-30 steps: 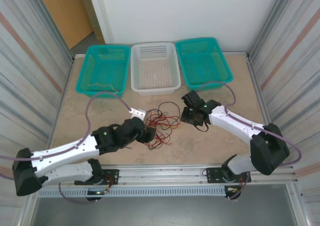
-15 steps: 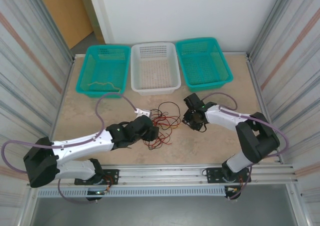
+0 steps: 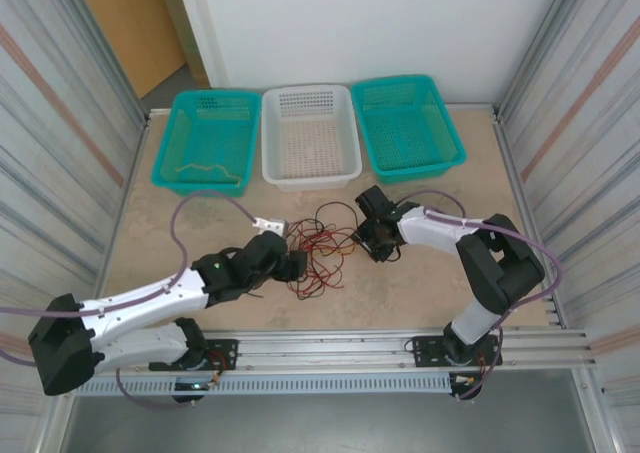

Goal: Untangle the cables

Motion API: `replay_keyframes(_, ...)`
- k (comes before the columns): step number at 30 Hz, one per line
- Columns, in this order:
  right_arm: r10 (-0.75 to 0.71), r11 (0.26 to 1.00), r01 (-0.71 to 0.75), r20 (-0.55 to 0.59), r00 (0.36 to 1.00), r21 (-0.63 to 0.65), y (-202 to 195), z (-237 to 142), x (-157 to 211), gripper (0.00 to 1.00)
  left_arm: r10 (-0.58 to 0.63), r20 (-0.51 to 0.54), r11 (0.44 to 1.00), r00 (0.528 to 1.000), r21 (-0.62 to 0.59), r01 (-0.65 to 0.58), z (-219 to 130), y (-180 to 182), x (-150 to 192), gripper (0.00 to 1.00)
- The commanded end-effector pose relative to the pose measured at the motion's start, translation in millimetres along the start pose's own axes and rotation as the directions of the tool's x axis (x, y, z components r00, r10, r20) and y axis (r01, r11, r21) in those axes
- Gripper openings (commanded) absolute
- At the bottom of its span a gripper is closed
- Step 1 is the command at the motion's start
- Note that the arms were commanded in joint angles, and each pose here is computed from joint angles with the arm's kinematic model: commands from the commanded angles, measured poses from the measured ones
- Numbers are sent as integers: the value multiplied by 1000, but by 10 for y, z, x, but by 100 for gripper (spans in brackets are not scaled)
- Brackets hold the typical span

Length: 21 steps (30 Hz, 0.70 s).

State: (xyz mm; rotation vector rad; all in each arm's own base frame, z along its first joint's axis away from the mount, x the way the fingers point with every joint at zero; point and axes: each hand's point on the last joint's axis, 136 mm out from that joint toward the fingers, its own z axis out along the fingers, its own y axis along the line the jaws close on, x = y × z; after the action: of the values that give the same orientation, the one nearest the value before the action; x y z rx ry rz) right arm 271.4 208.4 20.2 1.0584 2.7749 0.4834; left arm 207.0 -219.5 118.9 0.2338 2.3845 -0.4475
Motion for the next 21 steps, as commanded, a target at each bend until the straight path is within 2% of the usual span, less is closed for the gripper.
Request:
replay_keyframes(1, 1, 998, -1, 5, 1000, -70, 291, 131, 18, 43, -33, 1, 999, 999, 3, 33, -13, 44, 27, 78)
replay_keyframes(5, -25, 994, 25, 4, 1000, -102, 436, 117, 29, 41, -32, 5, 999, 999, 2, 32, -72, 67, 20, 77)
replay_keyframes(10, -126, 983, 129, 31, 991, -127, 636, 12, 67, 41, -18, 22, 1000, 1000, -18, 19, -153, 129, -16, 78)
replay_keyframes(16, -227, 971, 230, 53, 973, -71, 723, 20, 125, 48, -18, 22, 999, 1000, -44, 19, -189, 207, -18, 78)
replay_keyframes(18, -220, 973, 222, 33, 975, -58, 697, 95, 141, 44, -17, 21, 999, 1000, -48, 18, -207, 216, -28, 78)
replay_keyframes(20, -221, 975, 222, 23, 975, -19, 639, 167, 140, 33, -13, 28, 999, 1000, -46, 15, -218, 215, -50, 78)
replay_keyframes(21, -221, 975, 221, 19, 975, -2, 609, 183, 140, 31, -12, 31, 999, 999, -48, 13, -220, 218, -59, 78)
